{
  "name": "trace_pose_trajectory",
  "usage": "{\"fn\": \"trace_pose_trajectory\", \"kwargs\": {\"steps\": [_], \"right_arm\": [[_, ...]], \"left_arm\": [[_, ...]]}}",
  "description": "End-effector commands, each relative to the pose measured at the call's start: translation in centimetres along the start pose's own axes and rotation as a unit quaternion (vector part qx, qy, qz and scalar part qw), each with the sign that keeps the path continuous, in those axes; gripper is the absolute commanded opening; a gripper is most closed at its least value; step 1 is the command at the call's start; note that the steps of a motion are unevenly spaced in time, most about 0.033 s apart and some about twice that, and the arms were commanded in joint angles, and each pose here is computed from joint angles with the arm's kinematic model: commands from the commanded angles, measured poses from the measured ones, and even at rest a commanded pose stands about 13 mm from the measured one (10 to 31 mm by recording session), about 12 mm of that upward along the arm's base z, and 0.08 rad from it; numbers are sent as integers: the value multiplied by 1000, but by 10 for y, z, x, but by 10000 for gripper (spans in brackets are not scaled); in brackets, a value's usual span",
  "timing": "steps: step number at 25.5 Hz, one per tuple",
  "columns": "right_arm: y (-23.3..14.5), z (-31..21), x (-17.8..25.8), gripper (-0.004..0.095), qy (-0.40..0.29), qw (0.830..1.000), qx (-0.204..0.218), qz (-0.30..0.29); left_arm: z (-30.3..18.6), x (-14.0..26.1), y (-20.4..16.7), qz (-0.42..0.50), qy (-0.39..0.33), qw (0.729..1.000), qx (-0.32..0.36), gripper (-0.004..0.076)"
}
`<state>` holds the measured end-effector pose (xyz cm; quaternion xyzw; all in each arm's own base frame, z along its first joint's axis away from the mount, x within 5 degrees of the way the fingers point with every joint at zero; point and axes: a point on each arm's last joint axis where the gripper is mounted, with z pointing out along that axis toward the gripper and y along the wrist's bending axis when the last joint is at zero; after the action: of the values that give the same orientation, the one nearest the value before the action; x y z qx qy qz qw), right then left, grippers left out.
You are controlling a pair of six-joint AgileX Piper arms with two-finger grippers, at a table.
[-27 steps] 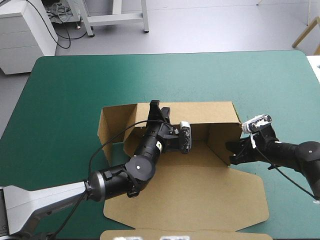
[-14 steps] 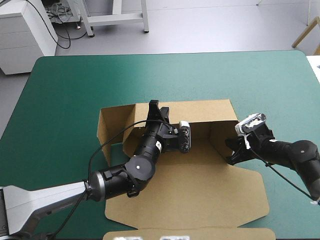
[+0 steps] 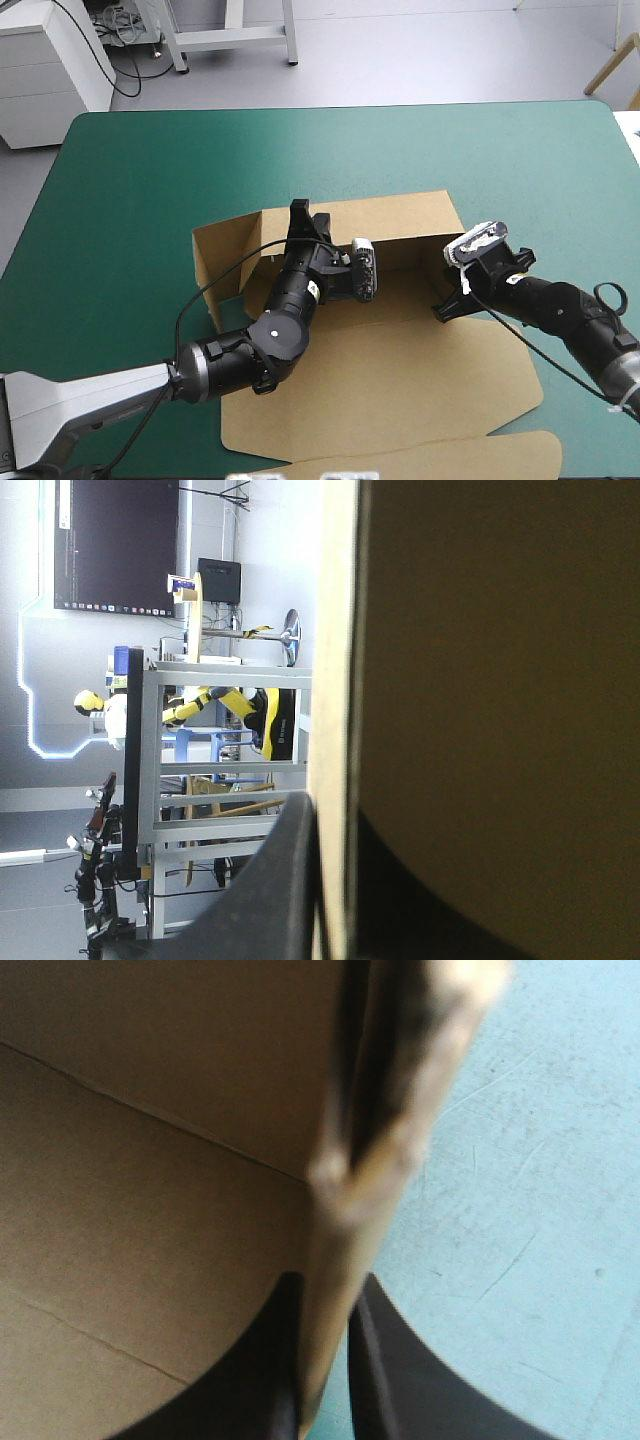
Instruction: Fold the box
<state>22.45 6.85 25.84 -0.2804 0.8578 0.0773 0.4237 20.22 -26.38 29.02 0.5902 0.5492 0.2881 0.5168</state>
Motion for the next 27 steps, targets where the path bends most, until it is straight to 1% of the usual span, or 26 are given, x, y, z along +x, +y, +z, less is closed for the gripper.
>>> {"fn": "trace_pose_trajectory", "kwargs": {"steps": [1,4,6,7,8,9,11,13,21,27], "right_arm": [[4,-9,-16,4,-29,999,-9,-10],[4,-9,-16,3,-29,1000,-10,-8],[4,-9,-16,3,-27,1000,-12,0],[4,-9,-16,3,-27,1000,-12,6],[4,-9,-16,3,-27,999,-12,11],[4,-9,-16,3,-27,999,-13,16],[5,-9,-15,3,-22,999,-19,16],[6,-9,-15,3,-19,999,-24,21],[2,-14,-21,3,6,998,-14,56],[-5,-27,-41,3,13,996,4,93]], "left_arm": [[-10,-13,10,-12,-59,998,2,-10],[-10,-13,11,-11,-59,998,1,-7],[-10,-12,11,-11,-57,998,-1,33],[-10,-12,11,-9,-57,998,-3,80],[-10,-13,12,-7,-58,998,-4,146],[-10,-13,12,0,-61,998,-9,242],[-10,-15,15,19,-69,997,-23,400],[-10,-16,16,29,-74,996,-31,457],[-32,-39,12,35,-113,991,-59,428],[-59,-54,6,36,-108,989,-98,427]]}}
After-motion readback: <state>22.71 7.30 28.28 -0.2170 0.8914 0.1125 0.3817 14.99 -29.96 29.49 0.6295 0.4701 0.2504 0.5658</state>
